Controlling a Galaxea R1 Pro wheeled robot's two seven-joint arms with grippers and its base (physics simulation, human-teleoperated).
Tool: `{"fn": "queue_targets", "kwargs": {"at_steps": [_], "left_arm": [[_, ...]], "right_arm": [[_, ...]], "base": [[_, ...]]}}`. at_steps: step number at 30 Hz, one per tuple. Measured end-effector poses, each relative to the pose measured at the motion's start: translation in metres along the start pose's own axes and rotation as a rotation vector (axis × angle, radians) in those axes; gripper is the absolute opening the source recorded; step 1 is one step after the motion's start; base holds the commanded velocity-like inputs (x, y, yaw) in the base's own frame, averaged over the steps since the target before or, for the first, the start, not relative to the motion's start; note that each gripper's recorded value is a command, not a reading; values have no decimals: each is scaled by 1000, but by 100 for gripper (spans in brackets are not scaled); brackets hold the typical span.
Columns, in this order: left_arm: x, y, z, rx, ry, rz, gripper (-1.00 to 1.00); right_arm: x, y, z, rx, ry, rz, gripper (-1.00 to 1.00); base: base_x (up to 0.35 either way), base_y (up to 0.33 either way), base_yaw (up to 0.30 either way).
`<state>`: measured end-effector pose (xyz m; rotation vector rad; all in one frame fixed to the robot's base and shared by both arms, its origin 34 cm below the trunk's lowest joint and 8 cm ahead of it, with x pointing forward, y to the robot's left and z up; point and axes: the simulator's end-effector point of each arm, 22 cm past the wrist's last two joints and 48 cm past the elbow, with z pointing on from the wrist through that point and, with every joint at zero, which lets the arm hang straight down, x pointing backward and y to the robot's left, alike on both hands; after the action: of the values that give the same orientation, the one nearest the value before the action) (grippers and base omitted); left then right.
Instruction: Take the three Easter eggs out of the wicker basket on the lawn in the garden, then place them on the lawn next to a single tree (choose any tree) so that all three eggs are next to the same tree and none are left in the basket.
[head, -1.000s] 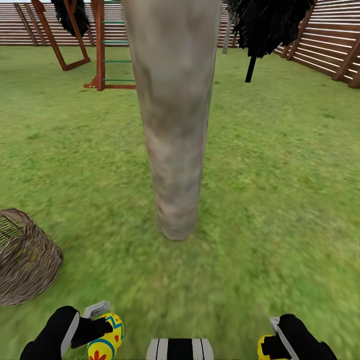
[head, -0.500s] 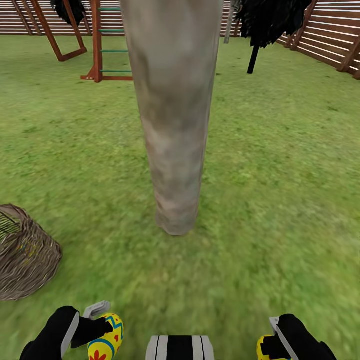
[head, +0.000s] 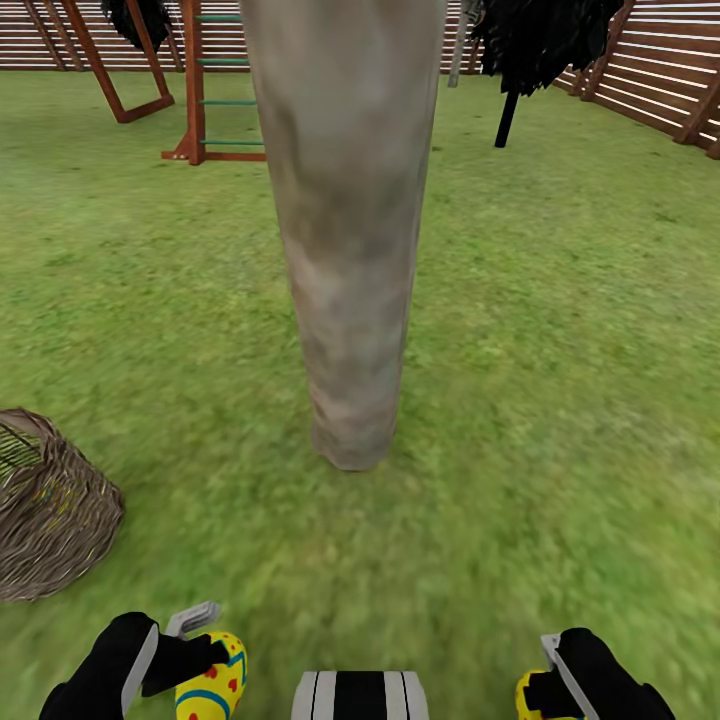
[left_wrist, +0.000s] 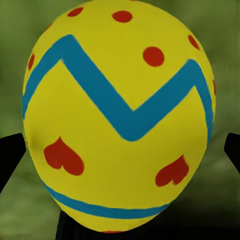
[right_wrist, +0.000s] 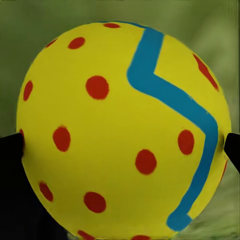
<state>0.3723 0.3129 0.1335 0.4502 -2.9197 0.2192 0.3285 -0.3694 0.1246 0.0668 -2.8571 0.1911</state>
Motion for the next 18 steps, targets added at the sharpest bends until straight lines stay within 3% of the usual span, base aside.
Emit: {"fn": "queue_targets", "kwargs": {"at_steps": [11,18], "left_arm": [[-2,0,-3,-1,-8,1,100],[-10,-5,-13,7,-34,6,100]], "right_arm": [[-2,0,-3,0,-7,1,100],[-9,-1,-13,0,-33,4,100]], "base": [[0,0,0],[-246,0,0]]}}
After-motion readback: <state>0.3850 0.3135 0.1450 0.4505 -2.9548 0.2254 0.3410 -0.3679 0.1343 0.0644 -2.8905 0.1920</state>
